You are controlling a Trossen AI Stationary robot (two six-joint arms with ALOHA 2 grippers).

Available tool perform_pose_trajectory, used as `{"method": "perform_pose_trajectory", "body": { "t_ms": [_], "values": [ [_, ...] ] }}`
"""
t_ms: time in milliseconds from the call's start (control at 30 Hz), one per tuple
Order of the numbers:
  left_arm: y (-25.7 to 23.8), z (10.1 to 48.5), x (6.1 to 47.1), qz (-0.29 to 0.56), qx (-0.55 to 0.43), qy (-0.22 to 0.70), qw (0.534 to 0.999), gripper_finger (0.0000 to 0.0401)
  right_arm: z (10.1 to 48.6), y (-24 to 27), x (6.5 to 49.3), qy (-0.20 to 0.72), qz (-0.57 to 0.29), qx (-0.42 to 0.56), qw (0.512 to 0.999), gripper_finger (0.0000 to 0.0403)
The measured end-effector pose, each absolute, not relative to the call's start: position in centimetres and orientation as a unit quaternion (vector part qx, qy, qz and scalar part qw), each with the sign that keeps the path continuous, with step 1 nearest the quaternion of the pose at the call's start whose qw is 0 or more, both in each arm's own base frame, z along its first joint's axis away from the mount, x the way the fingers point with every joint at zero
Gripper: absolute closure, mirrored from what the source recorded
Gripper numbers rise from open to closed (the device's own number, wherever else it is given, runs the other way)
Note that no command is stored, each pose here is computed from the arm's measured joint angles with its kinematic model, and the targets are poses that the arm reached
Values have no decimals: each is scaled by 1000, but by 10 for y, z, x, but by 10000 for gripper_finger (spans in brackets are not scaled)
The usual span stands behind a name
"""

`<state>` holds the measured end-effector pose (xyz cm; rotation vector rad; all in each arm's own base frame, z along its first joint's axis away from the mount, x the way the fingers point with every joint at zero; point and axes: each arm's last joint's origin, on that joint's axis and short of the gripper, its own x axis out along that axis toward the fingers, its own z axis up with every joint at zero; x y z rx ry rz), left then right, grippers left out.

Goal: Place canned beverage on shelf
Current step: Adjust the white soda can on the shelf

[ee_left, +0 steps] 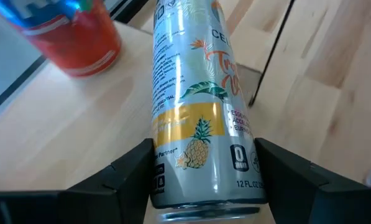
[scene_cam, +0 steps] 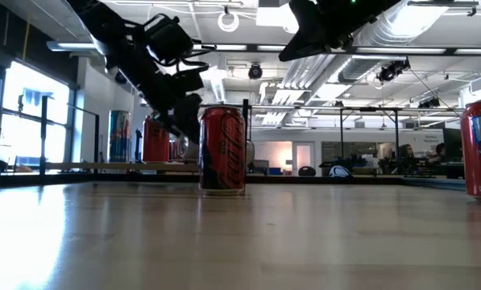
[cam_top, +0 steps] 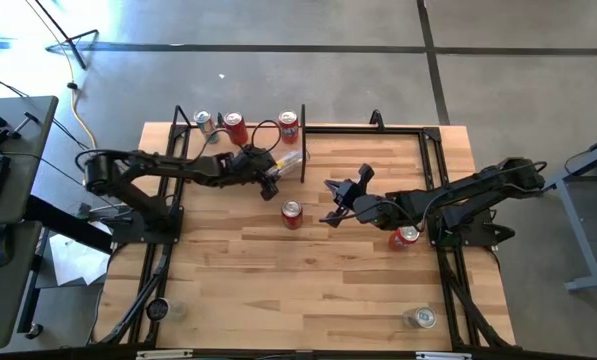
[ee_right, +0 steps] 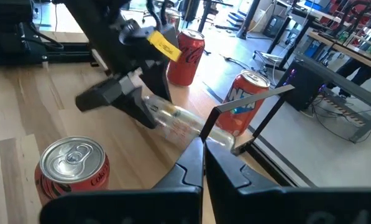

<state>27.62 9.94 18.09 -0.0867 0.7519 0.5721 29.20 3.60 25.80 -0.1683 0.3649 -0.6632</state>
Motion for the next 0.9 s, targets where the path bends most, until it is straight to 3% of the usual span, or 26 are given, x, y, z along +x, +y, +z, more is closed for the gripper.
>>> {"method": "perform_pose_trajectory", "body": {
  "t_ms": [433,600,900],
  "values": [
    [72,214,241,283,-52,389,875,168,257,37,292,193,-300,-99,929,403],
    [61,204,218,288,-67,365,883,168,254,39,291,175,-295,-91,935,403],
    [38,188,175,226,-100,194,949,168,215,27,279,48,-225,-8,973,403]
  ]
}}
